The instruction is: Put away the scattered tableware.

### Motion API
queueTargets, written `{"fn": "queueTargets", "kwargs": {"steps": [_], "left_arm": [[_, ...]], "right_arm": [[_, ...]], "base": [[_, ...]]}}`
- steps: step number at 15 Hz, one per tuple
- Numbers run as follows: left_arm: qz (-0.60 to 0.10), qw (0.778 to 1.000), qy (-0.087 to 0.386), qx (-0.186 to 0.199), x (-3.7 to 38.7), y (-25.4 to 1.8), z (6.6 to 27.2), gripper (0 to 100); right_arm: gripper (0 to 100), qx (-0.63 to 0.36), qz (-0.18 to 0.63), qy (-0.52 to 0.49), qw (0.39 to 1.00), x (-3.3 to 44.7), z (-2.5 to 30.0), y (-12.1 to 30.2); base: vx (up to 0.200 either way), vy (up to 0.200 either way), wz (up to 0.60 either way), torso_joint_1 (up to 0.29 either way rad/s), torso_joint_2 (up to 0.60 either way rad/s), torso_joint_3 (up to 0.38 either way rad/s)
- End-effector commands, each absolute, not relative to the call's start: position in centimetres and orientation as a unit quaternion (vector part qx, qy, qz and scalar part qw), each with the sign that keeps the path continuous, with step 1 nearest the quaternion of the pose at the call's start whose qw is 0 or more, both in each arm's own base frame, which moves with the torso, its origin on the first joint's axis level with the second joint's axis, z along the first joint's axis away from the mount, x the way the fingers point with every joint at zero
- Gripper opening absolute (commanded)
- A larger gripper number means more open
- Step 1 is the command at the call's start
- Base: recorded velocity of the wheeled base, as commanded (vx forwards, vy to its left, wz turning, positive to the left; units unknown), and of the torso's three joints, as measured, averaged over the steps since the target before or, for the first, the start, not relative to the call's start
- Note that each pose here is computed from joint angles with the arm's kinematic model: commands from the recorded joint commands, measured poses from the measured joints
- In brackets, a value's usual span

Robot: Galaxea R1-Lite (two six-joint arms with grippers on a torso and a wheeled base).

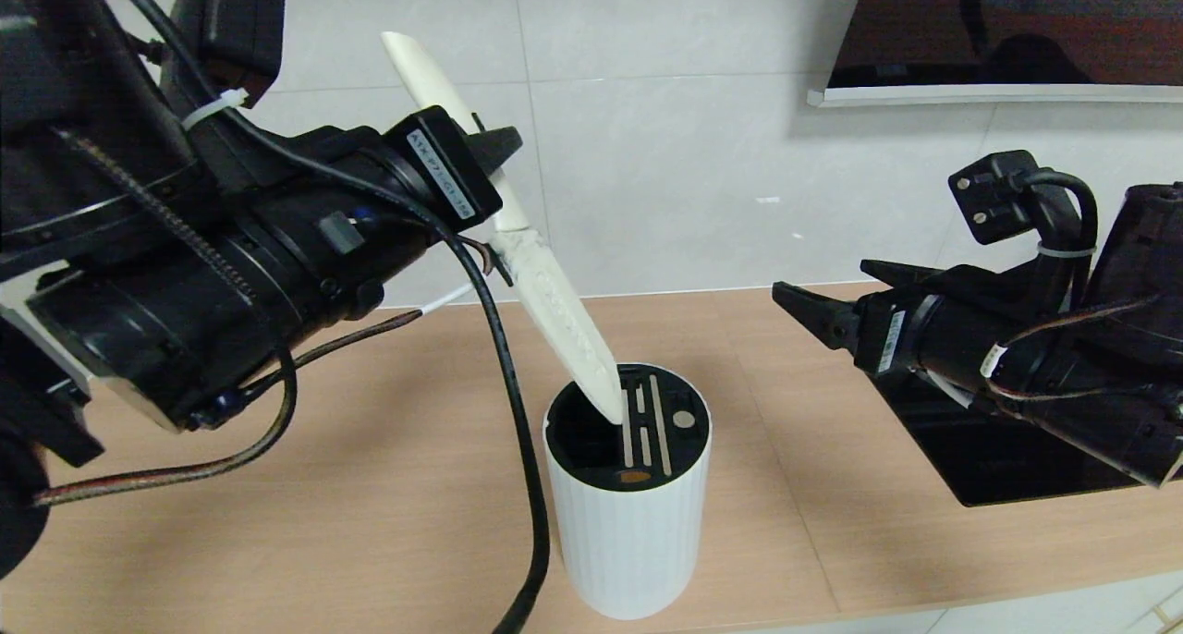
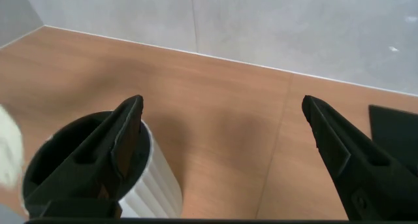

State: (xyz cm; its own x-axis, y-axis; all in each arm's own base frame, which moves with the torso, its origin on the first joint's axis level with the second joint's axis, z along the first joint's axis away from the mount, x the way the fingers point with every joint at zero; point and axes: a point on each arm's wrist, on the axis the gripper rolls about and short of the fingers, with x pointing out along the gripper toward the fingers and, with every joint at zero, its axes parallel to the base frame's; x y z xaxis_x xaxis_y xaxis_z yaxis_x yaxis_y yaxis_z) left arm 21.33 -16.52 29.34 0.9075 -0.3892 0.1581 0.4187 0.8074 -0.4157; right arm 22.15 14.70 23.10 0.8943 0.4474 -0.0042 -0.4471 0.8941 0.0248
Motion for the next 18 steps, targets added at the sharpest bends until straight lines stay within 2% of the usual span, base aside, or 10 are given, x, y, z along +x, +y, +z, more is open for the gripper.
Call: {"fn": "queueTargets", "kwargs": {"steps": [1,2,4,7,8,11,13,18], "left_arm": [[-0.199,0.956,-0.041,-0.213,21.1,-16.9,29.6,0],[-0.192,0.958,-0.043,-0.210,21.1,-16.9,29.6,0],[-0.131,0.975,-0.052,-0.172,21.5,-17.1,29.5,0],[-0.101,0.979,-0.084,-0.155,21.3,-17.8,31.5,0],[-0.091,0.981,-0.085,-0.147,20.9,-18.2,31.5,0],[-0.084,0.987,-0.066,-0.122,19.7,-21.3,30.2,0],[-0.086,0.987,-0.067,-0.120,19.7,-21.9,29.8,0],[-0.092,0.990,-0.062,-0.083,19.3,-23.2,27.6,0]], "right_arm": [[100,0.011,0.229,0.006,0.973,22.2,23.0,14.7],[100,0.011,0.228,0.006,0.974,22.2,23.1,14.6],[100,0.011,0.223,0.004,0.975,22.3,23.1,14.4],[100,0.010,0.222,0.007,0.975,22.4,23.0,14.4],[100,0.010,0.222,0.007,0.975,22.4,23.0,14.4],[100,0.007,0.223,0.016,0.975,22.6,22.4,14.6],[100,0.006,0.223,0.019,0.975,22.7,22.2,14.6],[100,0.005,0.223,0.021,0.975,22.7,22.2,14.6]], "base": [[0.000,0.000,0.00,0.000,0.00,0.000],[0.000,0.000,0.00,0.000,0.00,0.000],[0.000,0.000,0.00,0.000,0.00,0.000],[0.000,0.000,0.00,0.000,0.00,0.000],[0.000,0.000,0.00,0.000,0.00,0.000],[0.000,0.000,0.00,0.000,0.00,0.000],[0.000,0.000,0.00,0.000,0.00,0.000],[0.000,0.000,0.00,0.000,0.00,0.000]]}}
